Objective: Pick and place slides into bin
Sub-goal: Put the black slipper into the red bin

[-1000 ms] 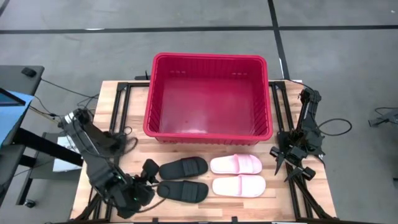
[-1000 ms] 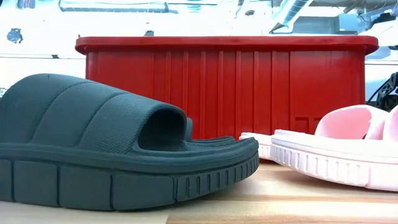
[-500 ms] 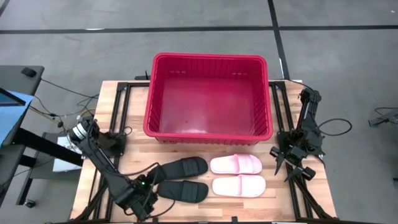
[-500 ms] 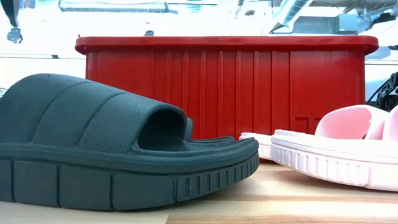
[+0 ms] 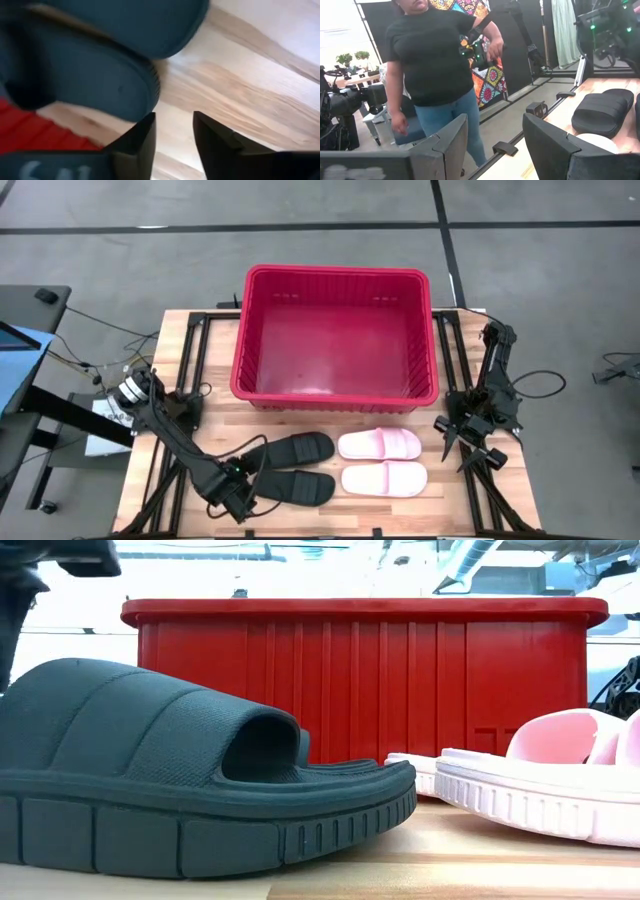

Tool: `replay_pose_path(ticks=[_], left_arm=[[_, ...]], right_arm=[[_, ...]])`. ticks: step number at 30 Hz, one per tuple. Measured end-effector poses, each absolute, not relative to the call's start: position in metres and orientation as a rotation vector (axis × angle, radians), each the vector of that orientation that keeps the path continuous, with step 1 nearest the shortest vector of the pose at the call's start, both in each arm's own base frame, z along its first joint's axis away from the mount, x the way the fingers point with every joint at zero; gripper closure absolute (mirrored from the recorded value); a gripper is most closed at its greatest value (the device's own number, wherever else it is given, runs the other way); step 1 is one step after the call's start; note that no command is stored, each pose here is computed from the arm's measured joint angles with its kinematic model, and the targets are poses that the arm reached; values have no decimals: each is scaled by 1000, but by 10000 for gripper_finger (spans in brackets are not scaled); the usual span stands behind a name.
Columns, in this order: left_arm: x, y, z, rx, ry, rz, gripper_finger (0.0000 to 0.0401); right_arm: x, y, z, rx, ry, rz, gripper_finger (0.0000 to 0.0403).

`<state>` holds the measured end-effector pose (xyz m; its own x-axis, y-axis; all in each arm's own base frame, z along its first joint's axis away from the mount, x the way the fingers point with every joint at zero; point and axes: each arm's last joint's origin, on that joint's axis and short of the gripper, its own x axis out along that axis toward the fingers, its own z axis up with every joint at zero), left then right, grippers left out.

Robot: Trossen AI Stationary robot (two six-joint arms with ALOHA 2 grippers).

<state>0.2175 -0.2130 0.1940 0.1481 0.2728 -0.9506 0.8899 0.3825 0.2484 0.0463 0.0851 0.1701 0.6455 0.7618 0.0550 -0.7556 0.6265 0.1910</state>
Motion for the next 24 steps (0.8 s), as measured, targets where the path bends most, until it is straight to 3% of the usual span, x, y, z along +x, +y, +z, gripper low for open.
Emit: replay_pose_path(ticks=[7, 12, 17, 24], left_arm=[[222, -208, 187, 1190, 1366, -690, 348], [231, -199, 187, 1187, 1376, -691, 361], [243, -185, 187, 1149, 1397, -657, 338], [243, -175, 174, 1177, 1406, -687, 275]], right_arm=[[46, 85, 170, 204, 32, 870, 221], [46, 85, 170, 204, 32, 871, 221], [46, 85, 170, 204, 32, 870, 221], [46, 85, 170, 204, 32, 870, 221]])
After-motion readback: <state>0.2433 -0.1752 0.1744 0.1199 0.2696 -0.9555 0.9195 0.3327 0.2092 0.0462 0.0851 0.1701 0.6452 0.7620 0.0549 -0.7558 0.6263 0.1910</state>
